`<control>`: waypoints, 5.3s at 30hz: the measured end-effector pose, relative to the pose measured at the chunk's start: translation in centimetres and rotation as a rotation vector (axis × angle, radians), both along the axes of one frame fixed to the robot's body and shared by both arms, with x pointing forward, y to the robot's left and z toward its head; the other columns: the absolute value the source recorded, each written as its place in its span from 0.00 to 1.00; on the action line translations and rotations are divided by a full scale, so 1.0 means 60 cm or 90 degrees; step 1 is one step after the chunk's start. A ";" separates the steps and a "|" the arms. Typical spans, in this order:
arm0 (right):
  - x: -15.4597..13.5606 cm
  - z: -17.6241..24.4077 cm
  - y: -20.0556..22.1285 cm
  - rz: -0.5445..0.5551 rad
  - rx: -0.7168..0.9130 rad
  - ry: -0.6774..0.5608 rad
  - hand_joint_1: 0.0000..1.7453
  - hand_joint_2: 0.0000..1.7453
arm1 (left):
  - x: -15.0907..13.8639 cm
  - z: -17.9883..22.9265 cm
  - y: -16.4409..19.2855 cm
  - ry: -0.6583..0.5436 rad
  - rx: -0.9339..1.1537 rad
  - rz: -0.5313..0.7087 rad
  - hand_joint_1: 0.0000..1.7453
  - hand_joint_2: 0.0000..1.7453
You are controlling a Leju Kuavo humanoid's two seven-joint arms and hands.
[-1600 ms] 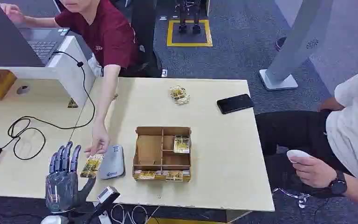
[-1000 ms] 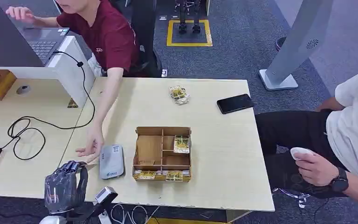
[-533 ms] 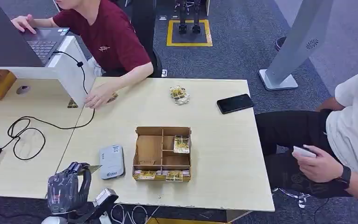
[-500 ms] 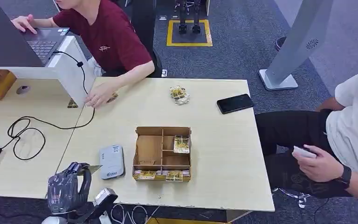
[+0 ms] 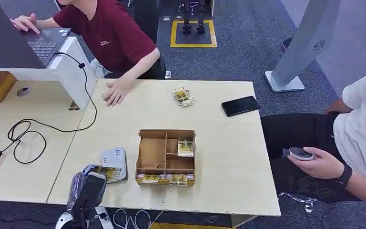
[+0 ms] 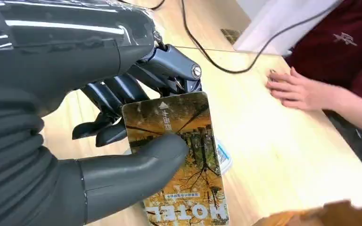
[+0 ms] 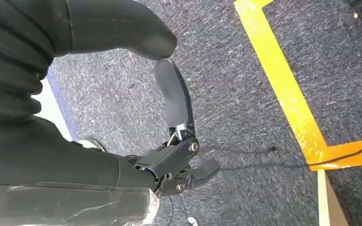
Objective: Pass the card to the sensor for recognition and then transmit it.
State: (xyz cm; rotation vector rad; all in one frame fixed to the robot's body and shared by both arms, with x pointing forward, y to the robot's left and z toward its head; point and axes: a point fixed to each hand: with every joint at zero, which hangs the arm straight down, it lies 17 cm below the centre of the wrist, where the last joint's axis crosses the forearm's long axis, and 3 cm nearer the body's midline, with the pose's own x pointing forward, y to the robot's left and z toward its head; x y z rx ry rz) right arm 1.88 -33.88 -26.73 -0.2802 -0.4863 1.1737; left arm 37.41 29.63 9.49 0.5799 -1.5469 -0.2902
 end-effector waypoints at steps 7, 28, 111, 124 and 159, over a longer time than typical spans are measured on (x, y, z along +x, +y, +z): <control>0.001 0.000 0.002 -0.004 -0.001 -0.002 0.00 1.00 | 0.012 0.009 0.013 0.001 -0.035 0.035 1.00 1.00; 0.005 0.001 0.003 -0.001 0.001 -0.008 0.00 1.00 | 0.058 -0.022 0.057 0.027 -0.060 0.110 1.00 1.00; -0.002 0.006 0.000 0.027 0.010 -0.019 0.00 1.00 | 0.116 0.223 0.062 -0.308 0.133 0.086 1.00 1.00; 0.012 0.008 -0.013 0.051 0.013 -0.024 0.00 1.00 | 0.155 0.249 0.083 -0.325 0.465 0.122 1.00 1.00; -0.003 0.006 -0.019 0.042 0.002 -0.013 0.00 1.00 | 0.145 0.173 0.126 -0.226 0.212 0.092 0.00 1.00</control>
